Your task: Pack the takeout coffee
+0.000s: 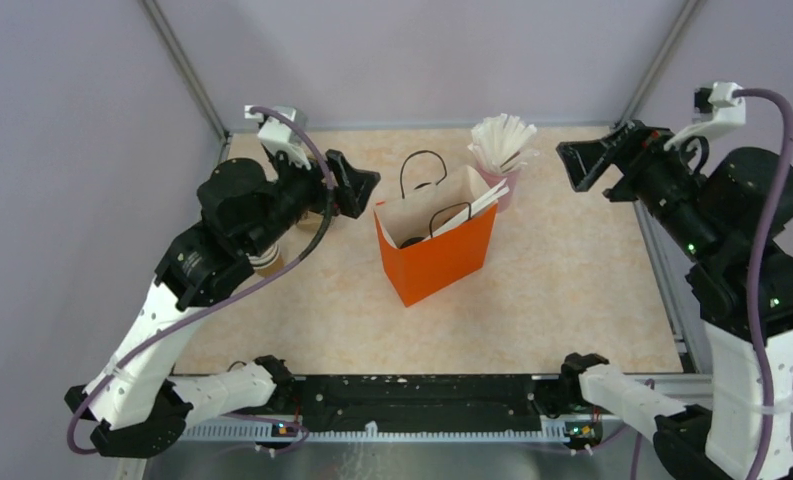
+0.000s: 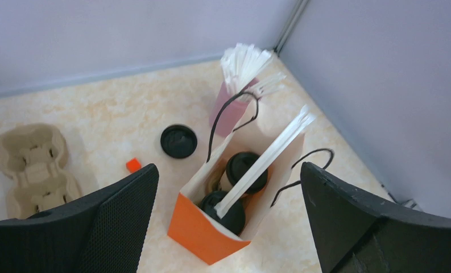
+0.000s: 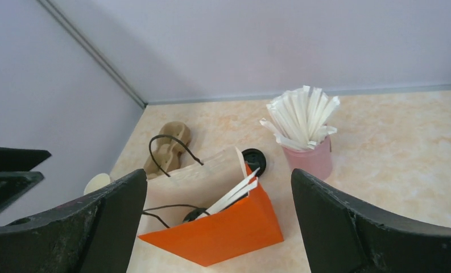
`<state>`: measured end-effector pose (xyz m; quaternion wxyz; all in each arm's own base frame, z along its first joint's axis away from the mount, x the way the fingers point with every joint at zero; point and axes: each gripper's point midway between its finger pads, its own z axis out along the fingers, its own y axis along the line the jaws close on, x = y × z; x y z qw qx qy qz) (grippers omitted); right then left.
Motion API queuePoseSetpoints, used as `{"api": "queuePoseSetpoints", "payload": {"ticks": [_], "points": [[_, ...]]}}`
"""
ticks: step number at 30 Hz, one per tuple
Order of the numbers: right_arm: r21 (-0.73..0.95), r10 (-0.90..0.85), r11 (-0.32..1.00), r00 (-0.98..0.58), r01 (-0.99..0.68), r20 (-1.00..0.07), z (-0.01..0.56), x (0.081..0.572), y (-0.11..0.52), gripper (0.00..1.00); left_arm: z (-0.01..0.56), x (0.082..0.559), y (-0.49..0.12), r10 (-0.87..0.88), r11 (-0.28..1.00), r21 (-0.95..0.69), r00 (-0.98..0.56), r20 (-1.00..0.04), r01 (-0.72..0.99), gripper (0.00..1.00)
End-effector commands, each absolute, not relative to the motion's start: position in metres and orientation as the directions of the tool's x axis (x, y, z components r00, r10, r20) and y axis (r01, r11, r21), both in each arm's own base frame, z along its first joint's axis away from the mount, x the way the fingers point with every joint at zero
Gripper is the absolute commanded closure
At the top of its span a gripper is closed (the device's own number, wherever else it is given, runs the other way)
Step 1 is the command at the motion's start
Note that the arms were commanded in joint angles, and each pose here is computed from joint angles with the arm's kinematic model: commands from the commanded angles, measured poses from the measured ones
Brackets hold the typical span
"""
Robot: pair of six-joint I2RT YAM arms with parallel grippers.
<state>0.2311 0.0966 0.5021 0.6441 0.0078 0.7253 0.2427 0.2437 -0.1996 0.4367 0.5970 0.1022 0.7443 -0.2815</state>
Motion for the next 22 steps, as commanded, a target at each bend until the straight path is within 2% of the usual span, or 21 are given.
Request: {"api": "queuePoseSetpoints", "payload": {"ticks": [1, 10, 22], "points": [[0.363, 0.336, 0.914, -0.162, -0.179, -0.928, 0.489, 0.216, 0.07, 0.05, 0.499, 0.231, -0.192, -0.311, 0.768, -0.332, -0.133, -0.941, 0.548, 0.01], [0.464, 0.421, 0.876, -0.258, -0.132, -0.869, 0.444, 0.201, 0.072, 0.04, 0.44, 0.225, -0.172, -0.284, 0.822, -0.367, -0.244, -0.927, 0.436, 0.01], [0.407, 0.358, 0.898, -0.263, -0.164, -0.896, 0.446, 0.208, 0.076, 0.04, 0.427, 0.223, -0.175, -0.271, 0.818, -0.373, -0.277, -0.922, 0.439, 0.01]]}}
